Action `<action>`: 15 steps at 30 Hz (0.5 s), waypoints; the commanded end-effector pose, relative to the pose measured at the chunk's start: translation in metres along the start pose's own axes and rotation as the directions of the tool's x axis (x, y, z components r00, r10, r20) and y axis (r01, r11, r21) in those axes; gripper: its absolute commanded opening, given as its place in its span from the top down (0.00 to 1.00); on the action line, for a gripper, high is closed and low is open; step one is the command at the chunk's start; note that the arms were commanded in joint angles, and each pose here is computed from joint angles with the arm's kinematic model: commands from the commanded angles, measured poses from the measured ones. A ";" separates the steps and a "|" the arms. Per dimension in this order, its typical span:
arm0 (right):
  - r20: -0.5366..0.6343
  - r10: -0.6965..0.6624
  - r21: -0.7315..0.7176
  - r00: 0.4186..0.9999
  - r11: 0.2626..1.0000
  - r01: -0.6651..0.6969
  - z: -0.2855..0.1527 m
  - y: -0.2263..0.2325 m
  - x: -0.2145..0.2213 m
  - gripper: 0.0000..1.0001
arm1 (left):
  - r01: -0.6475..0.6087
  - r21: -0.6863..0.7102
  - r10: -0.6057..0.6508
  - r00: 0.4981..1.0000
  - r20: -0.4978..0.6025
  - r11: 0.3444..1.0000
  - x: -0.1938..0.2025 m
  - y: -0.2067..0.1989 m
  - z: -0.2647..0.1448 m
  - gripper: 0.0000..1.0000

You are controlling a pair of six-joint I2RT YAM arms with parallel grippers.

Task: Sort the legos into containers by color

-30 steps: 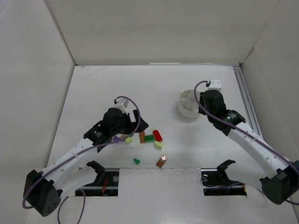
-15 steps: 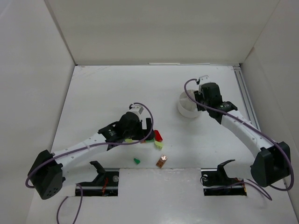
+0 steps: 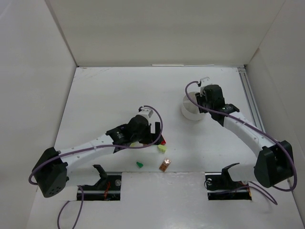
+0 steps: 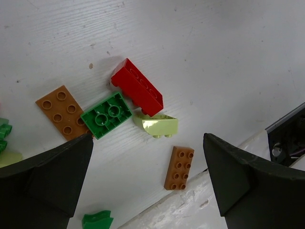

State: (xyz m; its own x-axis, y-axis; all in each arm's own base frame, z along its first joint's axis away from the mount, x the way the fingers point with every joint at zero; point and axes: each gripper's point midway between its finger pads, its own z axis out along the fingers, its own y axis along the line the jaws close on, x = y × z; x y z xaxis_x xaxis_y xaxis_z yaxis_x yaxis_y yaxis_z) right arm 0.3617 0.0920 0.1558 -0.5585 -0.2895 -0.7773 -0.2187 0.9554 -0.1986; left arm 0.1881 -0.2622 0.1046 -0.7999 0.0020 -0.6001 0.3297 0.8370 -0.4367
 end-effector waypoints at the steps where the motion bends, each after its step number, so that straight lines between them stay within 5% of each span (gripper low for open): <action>1: 0.100 0.026 0.001 0.995 1.000 -0.026 -0.006 -0.004 -0.020 0.71 | -0.024 0.045 0.022 0.998 0.061 0.999 -0.020 -0.019 -0.005 0.00; 7: 0.076 0.030 -0.001 0.997 1.000 -0.030 0.000 -0.002 -0.014 0.67 | -0.033 0.045 0.031 0.998 0.061 0.998 -0.023 -0.021 -0.003 0.00; 12: 0.089 0.042 -0.001 0.995 0.999 -0.042 -0.005 -0.003 -0.016 0.47 | -0.049 0.050 0.046 0.997 0.058 0.998 -0.021 -0.023 -0.003 0.00; 15: 0.100 0.044 -0.001 0.994 0.999 -0.044 -0.006 -0.003 -0.016 0.46 | -0.048 0.042 0.045 0.997 0.064 0.998 -0.022 -0.022 -0.003 0.00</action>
State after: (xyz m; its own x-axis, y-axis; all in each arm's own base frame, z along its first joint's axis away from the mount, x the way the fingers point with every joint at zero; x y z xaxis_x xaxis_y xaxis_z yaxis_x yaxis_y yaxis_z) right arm 0.3595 0.0925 0.1552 -0.5426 -0.2779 -0.7927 -0.2163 0.9581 -0.1878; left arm 0.1872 -0.2694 0.1070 -0.7884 0.0313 -0.6144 0.3639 0.8290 -0.4247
